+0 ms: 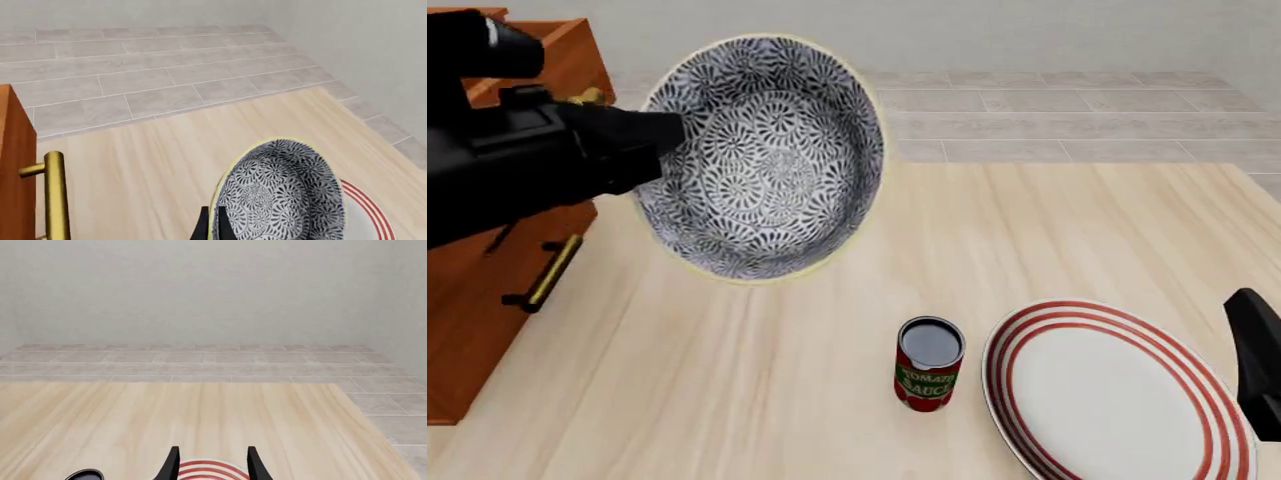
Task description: Put the bowl on top of the cabinet.
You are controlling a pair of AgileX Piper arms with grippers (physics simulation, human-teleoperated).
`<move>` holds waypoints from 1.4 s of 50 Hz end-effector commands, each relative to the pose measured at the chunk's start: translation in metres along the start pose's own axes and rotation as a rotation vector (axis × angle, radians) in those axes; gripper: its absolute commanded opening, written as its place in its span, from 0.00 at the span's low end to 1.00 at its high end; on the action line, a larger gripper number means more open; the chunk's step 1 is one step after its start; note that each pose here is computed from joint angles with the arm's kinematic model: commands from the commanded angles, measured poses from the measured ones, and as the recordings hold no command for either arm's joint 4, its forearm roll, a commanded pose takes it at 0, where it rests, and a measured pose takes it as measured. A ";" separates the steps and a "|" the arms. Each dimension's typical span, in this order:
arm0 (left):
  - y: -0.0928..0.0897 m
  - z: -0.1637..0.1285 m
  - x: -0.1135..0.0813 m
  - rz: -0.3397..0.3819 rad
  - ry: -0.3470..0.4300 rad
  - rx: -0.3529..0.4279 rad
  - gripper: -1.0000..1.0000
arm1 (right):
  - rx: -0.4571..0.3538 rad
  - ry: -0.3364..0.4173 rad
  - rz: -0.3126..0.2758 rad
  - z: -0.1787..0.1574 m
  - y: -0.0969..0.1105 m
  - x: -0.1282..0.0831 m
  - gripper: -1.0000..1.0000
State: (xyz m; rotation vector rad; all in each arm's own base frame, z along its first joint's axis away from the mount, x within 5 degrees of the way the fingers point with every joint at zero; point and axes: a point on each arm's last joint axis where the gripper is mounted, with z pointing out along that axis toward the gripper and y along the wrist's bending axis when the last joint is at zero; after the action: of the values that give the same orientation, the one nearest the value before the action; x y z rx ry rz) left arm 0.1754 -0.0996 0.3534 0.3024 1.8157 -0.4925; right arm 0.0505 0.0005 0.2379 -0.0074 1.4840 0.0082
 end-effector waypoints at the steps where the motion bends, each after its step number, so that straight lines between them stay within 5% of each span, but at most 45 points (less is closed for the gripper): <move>1: -0.003 -0.045 -0.023 0.008 -0.114 0.019 0.00 | 0.000 0.000 0.000 0.000 0.000 0.000 1.00; 24: -0.004 -0.112 -0.062 0.021 -0.295 -0.016 0.00 | 0.000 0.000 0.000 0.000 0.000 0.000 1.00; 32: 0.009 -0.128 -0.065 -0.053 -0.393 -0.135 0.00 | 0.000 0.000 0.000 0.000 0.000 0.000 1.00; 43: 0.008 -0.158 -0.077 -0.034 -0.509 -0.224 0.00 | 0.000 0.000 0.000 0.000 0.000 0.000 1.00; 44: 0.012 -0.158 -0.081 -0.007 -0.502 -0.294 0.00 | 0.000 0.000 0.000 0.000 0.000 0.000 1.00; 48: 0.008 -0.169 -0.082 -0.037 -0.557 -0.275 0.00 | 0.000 0.000 0.000 0.000 0.000 0.000 1.00; 53: 0.015 -0.173 -0.085 -0.036 -0.603 -0.397 0.00 | 0.000 0.000 0.000 0.000 0.000 0.000 1.00; 58: 0.017 -0.176 -0.086 -0.072 -0.644 -0.437 0.00 | 0.000 0.000 0.000 0.000 0.000 0.000 1.00; 60: 0.017 -0.179 -0.088 -0.033 -0.655 -0.476 0.00 | 0.000 0.000 0.000 0.000 0.000 0.000 1.00; 70: 0.034 -0.176 -0.092 -0.142 -0.707 -0.609 0.00 | 0.000 0.000 0.000 0.000 0.000 0.000 1.00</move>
State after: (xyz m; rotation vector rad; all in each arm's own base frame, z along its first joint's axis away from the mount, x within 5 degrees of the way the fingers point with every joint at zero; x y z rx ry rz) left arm 0.0657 0.0064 0.4726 -0.2383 1.2657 -0.1547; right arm 0.0505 0.0005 0.2379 -0.0074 1.4839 0.0083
